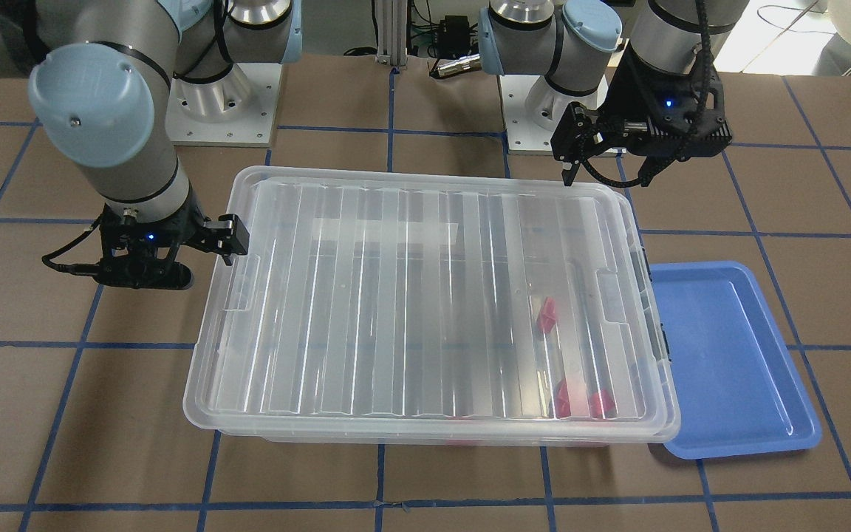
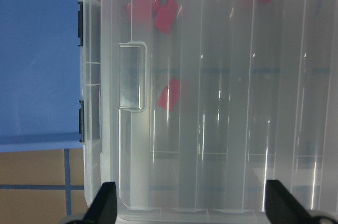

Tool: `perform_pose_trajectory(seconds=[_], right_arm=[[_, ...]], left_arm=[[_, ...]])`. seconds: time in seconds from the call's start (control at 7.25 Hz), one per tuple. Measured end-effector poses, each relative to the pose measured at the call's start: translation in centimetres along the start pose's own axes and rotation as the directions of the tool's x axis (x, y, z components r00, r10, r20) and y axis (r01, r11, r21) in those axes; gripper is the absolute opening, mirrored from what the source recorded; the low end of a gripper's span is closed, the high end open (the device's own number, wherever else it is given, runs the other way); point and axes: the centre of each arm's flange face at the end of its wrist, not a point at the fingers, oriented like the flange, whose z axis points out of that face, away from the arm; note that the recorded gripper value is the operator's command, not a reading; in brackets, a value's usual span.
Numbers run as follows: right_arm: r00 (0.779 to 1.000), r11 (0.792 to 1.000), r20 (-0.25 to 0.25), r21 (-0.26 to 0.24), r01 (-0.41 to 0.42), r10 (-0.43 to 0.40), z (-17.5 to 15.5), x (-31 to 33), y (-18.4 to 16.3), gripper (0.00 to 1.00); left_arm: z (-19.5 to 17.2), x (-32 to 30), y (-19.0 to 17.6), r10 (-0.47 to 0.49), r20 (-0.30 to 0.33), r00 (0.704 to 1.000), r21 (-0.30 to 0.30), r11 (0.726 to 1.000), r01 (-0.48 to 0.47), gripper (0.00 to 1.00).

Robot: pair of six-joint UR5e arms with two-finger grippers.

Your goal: Place red block in blue tray from box

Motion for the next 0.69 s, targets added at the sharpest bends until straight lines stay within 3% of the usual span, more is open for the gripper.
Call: perform_pose_trajectory(seconds=[0.28,0.69], right_arm=[[1.000,0.999,-0.006,-0.032,-0.001,0.001,3.5,-0.2,-0.7,1.00],[1.000,0.999,-0.007,-0.033,-0.013,0.013,3.8,1.6,-1.1,1.00]], left_arm=[[-0.1,0.0,0.0,0.002,-0.001,1.000,0.002,1.000,-0.002,1.00],[-0.1,0.0,0.0,0.002,-0.001,1.000,0.001,1.000,-0.002,1.00]])
